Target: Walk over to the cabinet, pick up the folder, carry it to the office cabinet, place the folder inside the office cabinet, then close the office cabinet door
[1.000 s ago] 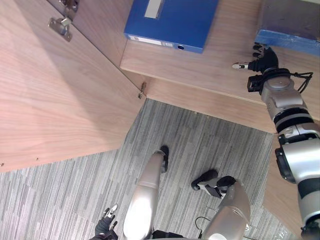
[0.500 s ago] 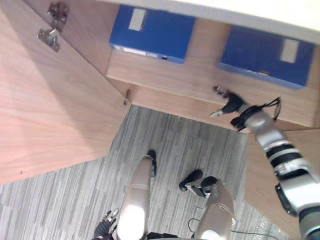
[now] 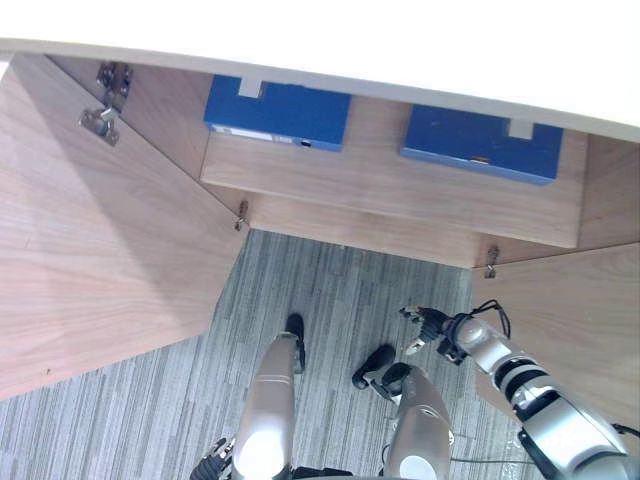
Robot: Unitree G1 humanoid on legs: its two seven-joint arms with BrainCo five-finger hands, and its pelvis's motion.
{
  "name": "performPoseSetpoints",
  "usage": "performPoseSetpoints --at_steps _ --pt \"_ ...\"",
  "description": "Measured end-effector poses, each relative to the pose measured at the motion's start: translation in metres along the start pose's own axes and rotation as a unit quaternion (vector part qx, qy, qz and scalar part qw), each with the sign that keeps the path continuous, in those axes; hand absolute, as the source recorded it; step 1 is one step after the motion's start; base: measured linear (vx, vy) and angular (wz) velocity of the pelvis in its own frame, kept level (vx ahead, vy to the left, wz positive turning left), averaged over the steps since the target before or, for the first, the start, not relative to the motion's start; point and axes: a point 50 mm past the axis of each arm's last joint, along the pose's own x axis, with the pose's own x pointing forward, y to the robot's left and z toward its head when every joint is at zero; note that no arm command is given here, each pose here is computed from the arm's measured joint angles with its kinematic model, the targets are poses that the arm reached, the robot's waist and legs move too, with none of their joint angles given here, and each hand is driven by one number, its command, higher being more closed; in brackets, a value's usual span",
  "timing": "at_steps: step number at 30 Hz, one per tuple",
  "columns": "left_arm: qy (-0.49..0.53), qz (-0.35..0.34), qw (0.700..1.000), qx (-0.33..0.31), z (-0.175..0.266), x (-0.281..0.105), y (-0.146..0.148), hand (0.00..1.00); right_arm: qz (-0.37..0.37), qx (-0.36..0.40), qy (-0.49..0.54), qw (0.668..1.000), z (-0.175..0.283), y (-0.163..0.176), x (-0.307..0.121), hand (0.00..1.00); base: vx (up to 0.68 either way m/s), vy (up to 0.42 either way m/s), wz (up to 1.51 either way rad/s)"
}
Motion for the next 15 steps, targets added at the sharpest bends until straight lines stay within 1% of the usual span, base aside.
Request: performPoseSetpoints --at_steps 1,2,3,4,5,6,7,9,10,11,12,15 --pt "-0.001 0.002 1.000 -0.001 0.001 0.000 0.000 0.00 0.001 0.015 -0.007 1.000 0.004 0.007 0.003 0.00 -0.01 -0.051 -0.58" --pt "-0.006 0.008 1.000 -0.011 0.003 0.001 0.001 0.00 0.003 0.046 -0.016 0.999 0.008 0.024 0.008 0.00 0.03 -0.031 -0.46" --pt "-0.010 0.014 1.000 -0.019 0.004 0.001 0.002 0.00 0.003 0.069 -0.018 0.997 0.009 0.033 0.011 0.00 0.06 -0.027 -0.54" --pt "-0.020 0.029 0.998 -0.044 0.007 0.001 0.005 0.00 0.002 0.138 -0.014 0.990 0.007 0.055 0.016 0.00 0.08 -0.022 -0.48" --pt "-0.031 0.048 0.996 -0.072 0.010 0.002 0.008 0.00 -0.014 0.226 0.009 0.974 -0.005 0.075 0.018 0.00 0.08 -0.021 -0.46" --pt "-0.037 0.057 0.994 -0.084 0.010 0.002 0.009 0.00 -0.023 0.268 0.028 0.963 -0.013 0.085 0.017 0.00 0.08 -0.017 -0.42" --pt "-0.042 0.072 0.991 -0.104 0.011 0.002 0.008 0.00 -0.048 0.342 0.072 0.936 -0.035 0.103 0.013 0.00 0.11 0.000 -0.35" --pt "-0.047 0.097 0.986 -0.130 0.010 0.003 0.008 0.00 -0.089 0.429 0.136 0.888 -0.065 0.129 0.002 0.00 0.14 0.004 -0.47" --pt "-0.046 0.117 0.981 -0.146 0.009 0.004 0.008 0.00 -0.118 0.482 0.178 0.850 -0.083 0.146 -0.008 0.00 0.14 -0.010 -0.68" --pt "-0.041 0.134 0.978 -0.157 0.005 0.003 0.008 0.00 -0.137 0.517 0.207 0.819 -0.094 0.160 -0.016 0.00 0.17 0.003 -1.02" --pt "-0.030 0.151 0.972 -0.178 -0.003 0.003 0.001 0.00 -0.168 0.554 0.243 0.779 -0.111 0.173 -0.028 0.00 0.13 0.013 -0.94" --pt "-0.022 0.176 0.965 -0.196 -0.010 0.002 -0.002 0.00 -0.183 0.566 0.276 0.755 -0.126 0.188 -0.042 0.00 0.06 0.075 -1.00"
